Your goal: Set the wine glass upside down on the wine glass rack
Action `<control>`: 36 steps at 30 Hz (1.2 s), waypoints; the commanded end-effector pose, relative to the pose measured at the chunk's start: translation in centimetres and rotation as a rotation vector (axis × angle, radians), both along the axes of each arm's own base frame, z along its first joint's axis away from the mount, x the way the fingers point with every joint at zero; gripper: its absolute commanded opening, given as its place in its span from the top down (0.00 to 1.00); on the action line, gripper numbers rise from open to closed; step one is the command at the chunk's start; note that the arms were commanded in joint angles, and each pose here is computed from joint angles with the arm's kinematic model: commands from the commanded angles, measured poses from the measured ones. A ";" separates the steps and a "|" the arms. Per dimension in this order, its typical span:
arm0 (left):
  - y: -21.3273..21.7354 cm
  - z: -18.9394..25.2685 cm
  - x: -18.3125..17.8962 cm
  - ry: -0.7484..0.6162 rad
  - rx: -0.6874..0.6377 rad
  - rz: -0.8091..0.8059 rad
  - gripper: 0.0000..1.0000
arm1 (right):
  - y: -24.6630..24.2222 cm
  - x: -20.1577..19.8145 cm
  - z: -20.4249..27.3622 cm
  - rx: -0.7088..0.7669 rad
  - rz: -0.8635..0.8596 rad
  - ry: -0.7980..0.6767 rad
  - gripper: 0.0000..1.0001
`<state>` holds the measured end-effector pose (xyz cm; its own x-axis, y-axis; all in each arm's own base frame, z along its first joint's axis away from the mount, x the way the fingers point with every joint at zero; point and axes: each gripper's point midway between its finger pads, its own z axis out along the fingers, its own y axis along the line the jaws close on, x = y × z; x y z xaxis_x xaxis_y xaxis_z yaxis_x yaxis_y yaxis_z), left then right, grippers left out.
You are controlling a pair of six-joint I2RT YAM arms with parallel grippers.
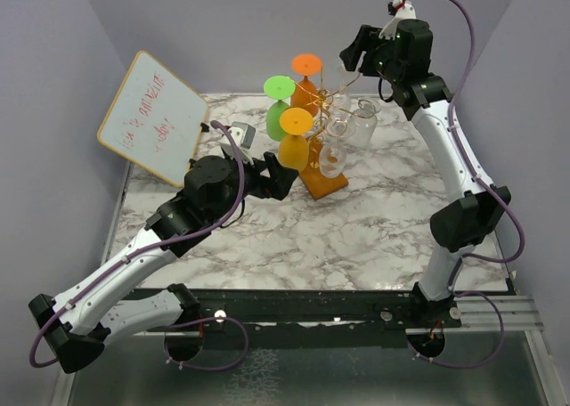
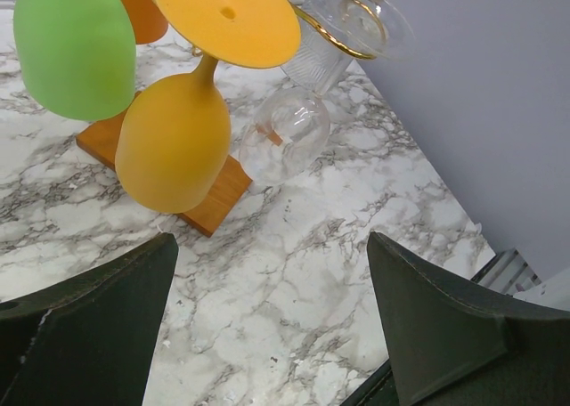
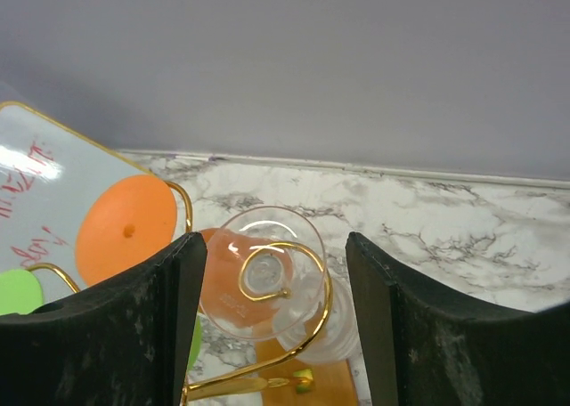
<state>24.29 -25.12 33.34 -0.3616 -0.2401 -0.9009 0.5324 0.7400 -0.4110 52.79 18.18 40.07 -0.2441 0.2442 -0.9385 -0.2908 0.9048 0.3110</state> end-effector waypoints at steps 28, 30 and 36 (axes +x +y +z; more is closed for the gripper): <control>11.8 3.8 -0.7 -0.114 0.242 0.368 0.01 | -17.2 -25.7 -10.5 -0.149 -0.549 0.203 0.19; 13.2 4.1 -0.9 -0.122 0.277 0.414 0.01 | -17.5 -27.2 -11.6 -0.147 -0.558 0.258 0.16; 16.9 5.3 -1.7 -0.141 0.342 0.531 0.01 | -18.1 -30.6 -12.1 -0.132 -0.553 0.304 0.14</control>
<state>23.39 -12.25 37.73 -0.1741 -0.1062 -0.9790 0.2155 0.9660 -0.1431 25.22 1.42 29.05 -0.3364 0.2732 -0.9012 0.2531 0.9480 0.1929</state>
